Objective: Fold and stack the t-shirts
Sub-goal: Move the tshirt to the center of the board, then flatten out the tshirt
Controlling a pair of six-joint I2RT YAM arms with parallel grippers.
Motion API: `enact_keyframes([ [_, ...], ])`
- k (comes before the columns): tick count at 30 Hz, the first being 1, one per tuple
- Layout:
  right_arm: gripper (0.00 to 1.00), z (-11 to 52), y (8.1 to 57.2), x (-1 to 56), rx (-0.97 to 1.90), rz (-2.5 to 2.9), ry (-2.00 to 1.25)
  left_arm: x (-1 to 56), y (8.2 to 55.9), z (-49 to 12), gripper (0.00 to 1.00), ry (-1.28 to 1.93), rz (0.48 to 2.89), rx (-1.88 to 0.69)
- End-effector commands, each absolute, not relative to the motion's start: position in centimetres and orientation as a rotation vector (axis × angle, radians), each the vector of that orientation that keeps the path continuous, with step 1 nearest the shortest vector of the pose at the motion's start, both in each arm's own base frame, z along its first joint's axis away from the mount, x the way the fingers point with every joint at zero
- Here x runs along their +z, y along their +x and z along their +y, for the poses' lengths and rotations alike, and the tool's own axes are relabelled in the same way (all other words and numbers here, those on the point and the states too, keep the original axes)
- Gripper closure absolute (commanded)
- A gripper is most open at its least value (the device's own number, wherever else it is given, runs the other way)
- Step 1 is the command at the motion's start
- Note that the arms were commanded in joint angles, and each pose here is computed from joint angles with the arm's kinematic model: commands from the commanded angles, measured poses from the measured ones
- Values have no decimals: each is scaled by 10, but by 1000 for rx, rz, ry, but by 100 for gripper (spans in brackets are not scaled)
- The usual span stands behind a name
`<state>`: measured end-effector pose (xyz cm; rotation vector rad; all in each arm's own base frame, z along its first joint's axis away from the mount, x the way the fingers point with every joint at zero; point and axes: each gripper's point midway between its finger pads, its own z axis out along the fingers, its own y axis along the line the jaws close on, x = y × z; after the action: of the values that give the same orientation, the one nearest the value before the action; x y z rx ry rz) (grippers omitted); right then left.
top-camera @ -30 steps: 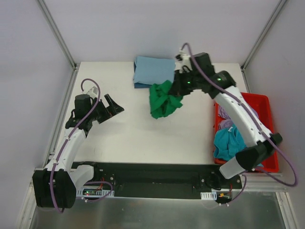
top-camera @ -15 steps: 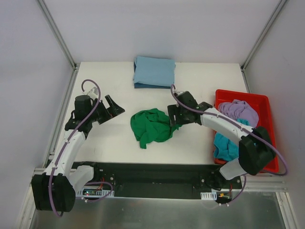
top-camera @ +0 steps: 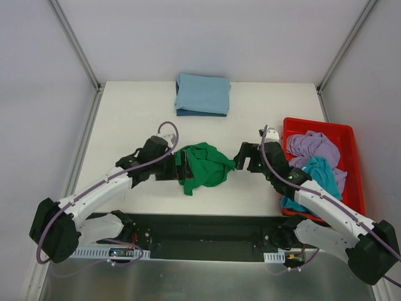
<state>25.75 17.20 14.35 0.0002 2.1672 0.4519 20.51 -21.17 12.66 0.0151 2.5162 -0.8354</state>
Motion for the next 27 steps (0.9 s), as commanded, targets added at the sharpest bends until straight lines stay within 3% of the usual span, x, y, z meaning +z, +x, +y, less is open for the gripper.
enact_keyframes([
  [1, 4, 174, 264, 144, 469, 2123, -2, 78, 167, -220, 5, 67, 2725, -705],
  [2, 4, 174, 264, 144, 466, 2126, -15, 71, 167, -221, 8, 61, 2749, -675],
  [6, 4, 175, 266, 142, 456, 2124, -30, 48, 174, -232, 43, 29, 2864, -601],
  [10, 4, 170, 267, 137, 425, 2130, -28, 39, 185, -240, 48, 25, 2896, -562],
  [13, 4, 168, 268, 133, 405, 2138, -22, 31, 180, -242, 78, 37, 2941, -561],
  [14, 4, 168, 269, 132, 400, 2143, -23, 29, 181, -242, 93, 31, 2945, -555],
  [15, 4, 170, 269, 132, 406, 2146, -26, 29, 180, -241, 100, 32, 2947, -549],
  [20, 3, 198, 265, 127, 496, 2186, -255, 42, 180, -229, 100, 25, 2904, -505],
  [27, 8, 230, 268, 120, 326, 2130, -781, 74, 180, -193, 100, 14, 2843, -321],
])
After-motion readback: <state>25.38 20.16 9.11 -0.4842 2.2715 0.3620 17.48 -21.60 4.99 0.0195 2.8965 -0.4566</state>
